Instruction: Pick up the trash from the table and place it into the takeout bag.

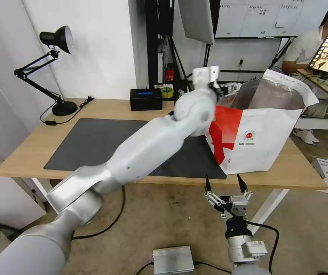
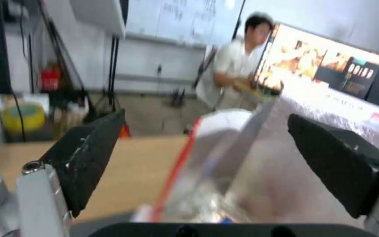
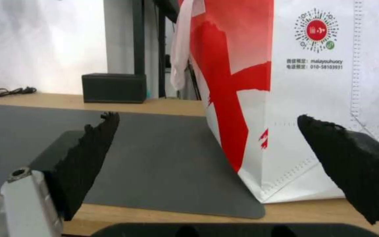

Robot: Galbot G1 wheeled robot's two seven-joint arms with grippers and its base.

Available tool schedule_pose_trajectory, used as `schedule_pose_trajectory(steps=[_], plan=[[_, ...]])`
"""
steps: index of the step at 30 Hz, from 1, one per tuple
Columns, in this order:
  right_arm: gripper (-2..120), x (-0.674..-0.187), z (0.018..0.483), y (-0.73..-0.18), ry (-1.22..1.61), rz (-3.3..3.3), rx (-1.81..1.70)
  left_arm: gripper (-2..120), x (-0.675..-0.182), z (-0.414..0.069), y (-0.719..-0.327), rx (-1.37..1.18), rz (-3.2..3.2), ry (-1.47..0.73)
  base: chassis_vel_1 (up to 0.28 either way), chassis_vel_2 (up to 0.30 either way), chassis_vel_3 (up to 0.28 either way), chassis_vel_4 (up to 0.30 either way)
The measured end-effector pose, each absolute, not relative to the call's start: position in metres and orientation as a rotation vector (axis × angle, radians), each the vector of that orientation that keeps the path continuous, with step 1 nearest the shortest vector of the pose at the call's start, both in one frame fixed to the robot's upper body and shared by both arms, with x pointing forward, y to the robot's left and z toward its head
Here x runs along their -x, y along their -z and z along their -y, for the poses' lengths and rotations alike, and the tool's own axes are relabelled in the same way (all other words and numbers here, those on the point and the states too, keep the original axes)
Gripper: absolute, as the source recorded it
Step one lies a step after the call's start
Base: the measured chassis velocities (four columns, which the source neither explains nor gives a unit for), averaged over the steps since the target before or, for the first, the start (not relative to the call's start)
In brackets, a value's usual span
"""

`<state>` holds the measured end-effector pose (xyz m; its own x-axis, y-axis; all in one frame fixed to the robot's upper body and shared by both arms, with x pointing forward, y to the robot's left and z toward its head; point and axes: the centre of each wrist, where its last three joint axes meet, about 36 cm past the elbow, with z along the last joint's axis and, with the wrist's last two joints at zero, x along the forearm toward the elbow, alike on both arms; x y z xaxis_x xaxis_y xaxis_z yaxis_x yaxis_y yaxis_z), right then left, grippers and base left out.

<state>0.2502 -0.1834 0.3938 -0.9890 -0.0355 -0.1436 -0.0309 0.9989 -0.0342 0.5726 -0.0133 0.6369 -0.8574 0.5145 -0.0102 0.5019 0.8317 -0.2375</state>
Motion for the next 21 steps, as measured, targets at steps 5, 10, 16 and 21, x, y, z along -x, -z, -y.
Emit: schedule_pose_trajectory(steps=[5, 10, 16, 21], plan=[[100, -0.250, 0.183, -0.394, 0.048, -2.996, 0.050, 100, -0.579, -0.033, -0.598, 0.844, 3.146, -0.218, 0.000, 0.000, 0.000, 0.000], [100, -0.250, 0.183, -0.394, 0.048, -2.996, 0.050, 100, -0.575, -0.094, -0.569, 0.739, 3.225, 0.047, 0.000, 0.000, 0.000, 0.000], [100, -0.250, 0.183, -0.394, 0.048, -2.996, 0.050, 100, -0.552, -0.152, -0.541, 0.584, 3.209, 0.228, 0.000, 0.000, 0.000, 0.000], [100, -0.250, 0.183, -0.394, 0.048, -2.996, 0.050, 100, -0.524, -0.203, -0.512, 0.530, 3.197, 0.326, 0.000, 0.000, 0.000, 0.000]])
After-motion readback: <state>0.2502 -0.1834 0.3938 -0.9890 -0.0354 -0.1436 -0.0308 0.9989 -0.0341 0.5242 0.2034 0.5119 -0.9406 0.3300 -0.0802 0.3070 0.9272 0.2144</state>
